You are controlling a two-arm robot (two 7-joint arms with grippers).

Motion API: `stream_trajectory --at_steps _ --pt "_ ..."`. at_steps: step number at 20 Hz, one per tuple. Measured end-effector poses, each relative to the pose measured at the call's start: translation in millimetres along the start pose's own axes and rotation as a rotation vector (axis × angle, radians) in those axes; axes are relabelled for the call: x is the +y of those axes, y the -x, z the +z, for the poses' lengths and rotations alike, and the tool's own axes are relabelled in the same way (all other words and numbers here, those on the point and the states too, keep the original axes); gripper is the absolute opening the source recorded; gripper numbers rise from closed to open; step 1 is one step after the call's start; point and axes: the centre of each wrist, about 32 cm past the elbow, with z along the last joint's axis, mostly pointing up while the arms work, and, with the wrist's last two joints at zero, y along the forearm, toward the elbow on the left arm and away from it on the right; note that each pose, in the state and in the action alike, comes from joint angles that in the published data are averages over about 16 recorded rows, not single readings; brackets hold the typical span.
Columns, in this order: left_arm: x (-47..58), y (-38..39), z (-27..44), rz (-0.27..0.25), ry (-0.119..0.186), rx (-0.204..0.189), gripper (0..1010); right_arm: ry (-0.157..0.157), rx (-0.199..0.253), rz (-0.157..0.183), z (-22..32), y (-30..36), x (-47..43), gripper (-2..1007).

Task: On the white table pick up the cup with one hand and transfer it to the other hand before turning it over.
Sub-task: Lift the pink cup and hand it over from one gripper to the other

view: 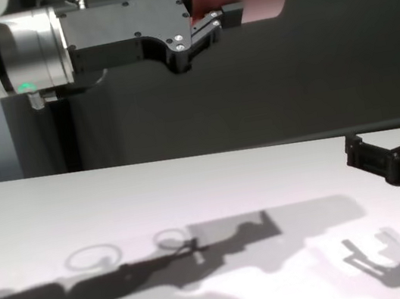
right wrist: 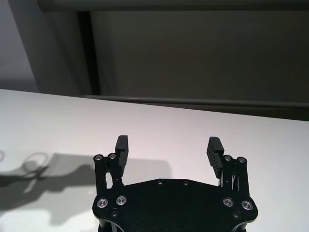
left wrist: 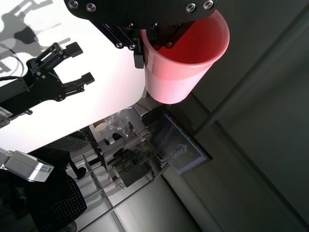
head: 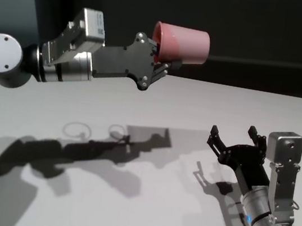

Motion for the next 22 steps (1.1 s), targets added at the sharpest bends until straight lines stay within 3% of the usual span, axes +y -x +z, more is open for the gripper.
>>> stream_trajectory --at_steps 22 --pt "25.2 10.7 -7.5 0.013 -0.006 0.03 38 0.0 0.0 0.0 0.0 0.0 0.0 1000"
